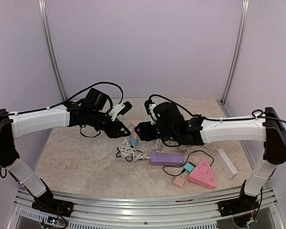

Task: Pull the plug off the socket
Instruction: Remove the plug from the socket.

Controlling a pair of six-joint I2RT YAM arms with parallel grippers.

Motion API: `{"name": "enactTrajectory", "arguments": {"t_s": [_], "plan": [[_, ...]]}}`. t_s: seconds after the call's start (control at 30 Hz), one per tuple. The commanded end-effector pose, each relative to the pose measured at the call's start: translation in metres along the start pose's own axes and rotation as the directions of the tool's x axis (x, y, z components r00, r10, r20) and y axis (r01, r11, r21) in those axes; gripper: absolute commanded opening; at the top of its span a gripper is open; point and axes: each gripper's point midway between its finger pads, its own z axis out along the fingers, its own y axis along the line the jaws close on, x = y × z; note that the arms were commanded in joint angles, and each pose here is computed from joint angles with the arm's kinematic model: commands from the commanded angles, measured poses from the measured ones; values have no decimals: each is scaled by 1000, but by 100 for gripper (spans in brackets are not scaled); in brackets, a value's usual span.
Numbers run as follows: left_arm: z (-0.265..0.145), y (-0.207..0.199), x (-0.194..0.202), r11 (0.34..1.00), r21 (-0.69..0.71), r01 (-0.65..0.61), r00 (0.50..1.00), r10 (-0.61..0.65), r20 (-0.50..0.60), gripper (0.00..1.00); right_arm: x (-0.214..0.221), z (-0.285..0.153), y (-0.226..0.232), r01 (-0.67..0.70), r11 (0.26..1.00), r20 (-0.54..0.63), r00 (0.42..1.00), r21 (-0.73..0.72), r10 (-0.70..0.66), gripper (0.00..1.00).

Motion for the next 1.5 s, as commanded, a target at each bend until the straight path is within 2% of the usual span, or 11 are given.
{"name": "enactTrajectory", "arguments": {"t_s": [0.0,0.17,0.43,0.53,0.67,0.87,1.0,1.13,1.33,1.47], "plan": [[-24,-30,-32,983,169,-74,993,57,106,0,-47,-25,25,-43,972,146,986,-231,78,0],[-29,-27,-34,983,171,-70,993,51,109,0,-48,-32,33,1,953,148,988,-303,46,0],[-27,-14,-35,993,107,-40,993,28,111,0,-46,-31,34,18,951,149,988,-308,29,0],[-26,-5,-37,999,45,-19,993,14,120,0,-43,-24,20,-10,974,128,991,-228,40,0],[-20,-6,-36,1000,29,-1,992,-3,126,0,-42,-15,-9,-58,997,112,992,-51,63,0],[-6,-18,-29,1000,-1,-23,995,23,101,0,-43,-14,-27,-69,995,101,993,74,62,0],[-4,-18,-28,1000,3,-16,996,16,92,0,-41,-14,-31,-67,993,98,994,98,57,0],[-6,-22,-29,999,37,-29,995,25,94,0,-40,-16,-26,-59,996,103,993,61,53,0],[-13,-30,-31,991,126,-44,996,33,87,0,-47,-25,3,14,993,132,991,-119,2,0],[-21,-26,-35,986,164,-28,995,11,100,0,-45,-30,14,70,981,126,991,-180,-48,0]]}}
